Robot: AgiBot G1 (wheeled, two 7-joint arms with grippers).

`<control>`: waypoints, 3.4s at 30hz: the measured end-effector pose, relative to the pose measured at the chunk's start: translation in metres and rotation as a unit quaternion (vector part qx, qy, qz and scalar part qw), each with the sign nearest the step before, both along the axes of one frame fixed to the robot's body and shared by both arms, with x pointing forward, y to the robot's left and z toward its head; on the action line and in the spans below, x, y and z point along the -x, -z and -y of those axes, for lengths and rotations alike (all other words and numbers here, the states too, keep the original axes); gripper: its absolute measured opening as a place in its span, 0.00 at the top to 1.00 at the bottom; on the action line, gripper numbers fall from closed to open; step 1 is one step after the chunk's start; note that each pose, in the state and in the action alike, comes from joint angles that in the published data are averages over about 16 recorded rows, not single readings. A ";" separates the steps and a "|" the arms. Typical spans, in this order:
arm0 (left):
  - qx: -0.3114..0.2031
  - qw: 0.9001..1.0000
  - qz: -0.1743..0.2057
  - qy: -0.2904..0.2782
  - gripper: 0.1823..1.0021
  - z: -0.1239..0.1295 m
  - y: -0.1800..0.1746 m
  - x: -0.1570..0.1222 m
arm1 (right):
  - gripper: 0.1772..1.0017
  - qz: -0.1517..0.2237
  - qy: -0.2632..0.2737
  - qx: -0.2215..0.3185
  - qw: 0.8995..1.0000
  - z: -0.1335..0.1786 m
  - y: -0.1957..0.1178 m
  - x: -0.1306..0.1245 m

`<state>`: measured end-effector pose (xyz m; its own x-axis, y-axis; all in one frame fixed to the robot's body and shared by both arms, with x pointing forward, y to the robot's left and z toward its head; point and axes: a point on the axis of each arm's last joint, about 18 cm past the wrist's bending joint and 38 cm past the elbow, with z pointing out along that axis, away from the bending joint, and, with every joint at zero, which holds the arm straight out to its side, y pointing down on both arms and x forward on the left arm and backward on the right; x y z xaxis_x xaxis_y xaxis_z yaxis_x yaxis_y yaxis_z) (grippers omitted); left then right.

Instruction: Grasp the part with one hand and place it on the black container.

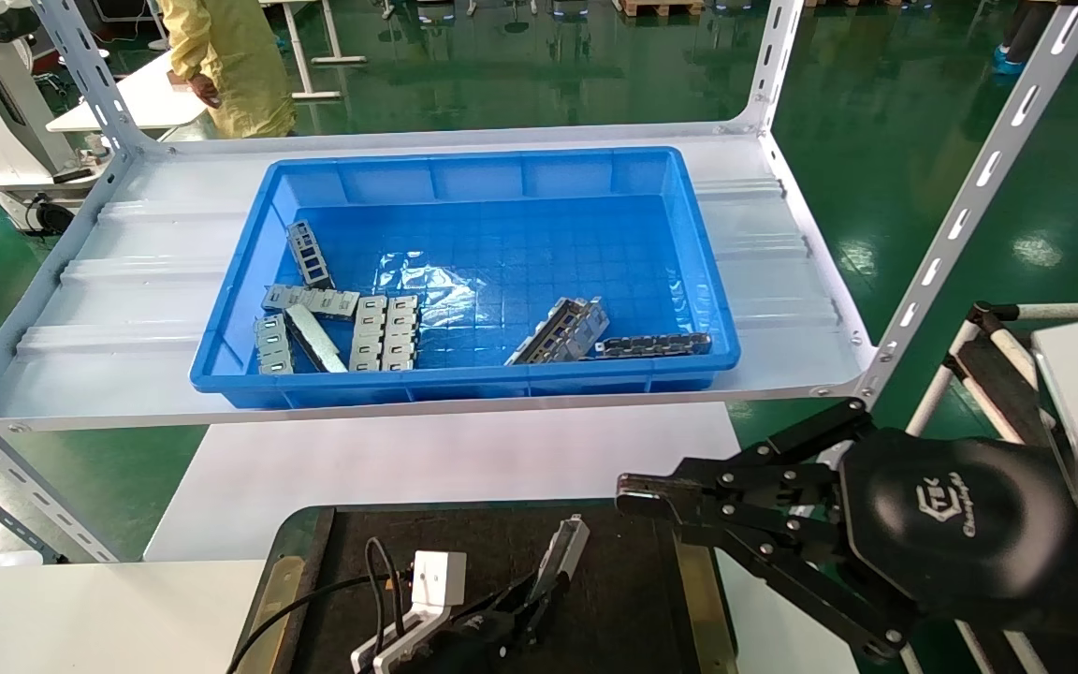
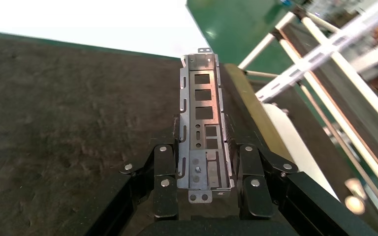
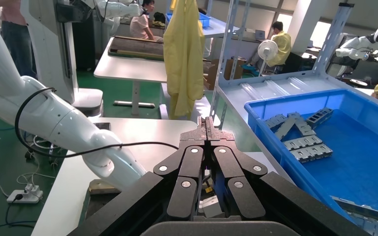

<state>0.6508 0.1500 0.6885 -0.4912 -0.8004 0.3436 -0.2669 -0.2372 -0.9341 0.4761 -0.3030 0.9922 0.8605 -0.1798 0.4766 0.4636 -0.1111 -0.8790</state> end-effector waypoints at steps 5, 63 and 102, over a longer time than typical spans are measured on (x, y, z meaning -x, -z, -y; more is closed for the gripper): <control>0.022 0.999 -0.014 -0.033 0.78 0.011 0.002 -0.005 | 0.98 0.000 0.000 0.000 1.000 0.000 0.000 0.000; 0.058 0.985 -0.078 -0.142 0.65 0.041 0.015 -0.023 | 0.82 0.000 0.000 0.000 1.000 0.000 0.000 0.000; -0.041 0.997 0.023 0.059 0.01 -0.059 -0.069 0.042 | 0.02 0.000 0.000 0.000 1.000 0.000 0.000 0.000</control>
<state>0.6089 0.2090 0.7579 -0.5970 -0.7607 0.2550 -0.2455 -0.1294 -0.9607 0.4761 -0.3030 0.9922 0.8605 -0.1798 0.4766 0.4636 -0.1111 -0.8790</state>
